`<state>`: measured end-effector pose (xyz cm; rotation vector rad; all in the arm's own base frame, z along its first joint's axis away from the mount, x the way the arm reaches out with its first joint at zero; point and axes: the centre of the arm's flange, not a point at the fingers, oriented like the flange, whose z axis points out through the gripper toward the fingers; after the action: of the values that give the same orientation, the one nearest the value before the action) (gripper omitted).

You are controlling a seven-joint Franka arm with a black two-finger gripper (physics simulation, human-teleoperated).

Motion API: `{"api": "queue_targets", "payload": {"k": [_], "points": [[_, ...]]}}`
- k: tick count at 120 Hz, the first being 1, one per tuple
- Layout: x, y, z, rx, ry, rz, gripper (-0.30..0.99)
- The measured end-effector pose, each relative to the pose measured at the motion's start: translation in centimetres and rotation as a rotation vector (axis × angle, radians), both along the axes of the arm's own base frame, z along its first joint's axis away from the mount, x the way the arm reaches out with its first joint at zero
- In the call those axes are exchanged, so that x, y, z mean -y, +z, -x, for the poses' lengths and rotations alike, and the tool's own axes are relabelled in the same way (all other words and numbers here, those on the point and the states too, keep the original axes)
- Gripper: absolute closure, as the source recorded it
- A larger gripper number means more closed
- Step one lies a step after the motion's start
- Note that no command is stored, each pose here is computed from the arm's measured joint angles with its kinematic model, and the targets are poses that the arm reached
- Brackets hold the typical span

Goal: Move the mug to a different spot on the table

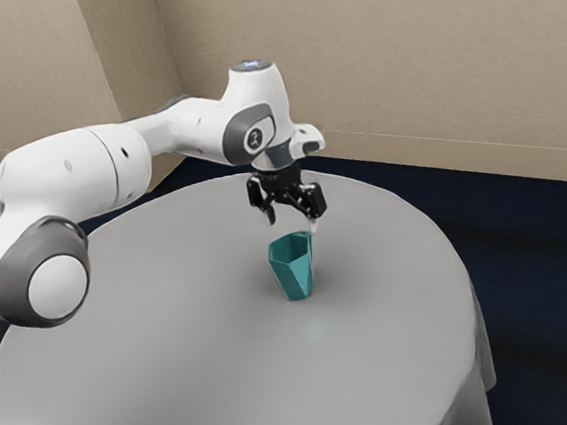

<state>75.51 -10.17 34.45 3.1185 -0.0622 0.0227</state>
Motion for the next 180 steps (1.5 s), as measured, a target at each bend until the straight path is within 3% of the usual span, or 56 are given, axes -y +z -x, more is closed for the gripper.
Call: {"api": "queue_targets", "payload": {"k": [36,163,180], "points": [[0.3,-2.6,0.0,-0.038,-0.044,0.007,0.00],[0.2,-6.0,-0.2,-0.065,-0.044,0.040,0.00],[-0.1,-5.9,-0.2,-0.063,-0.045,0.035,0.13]]}}
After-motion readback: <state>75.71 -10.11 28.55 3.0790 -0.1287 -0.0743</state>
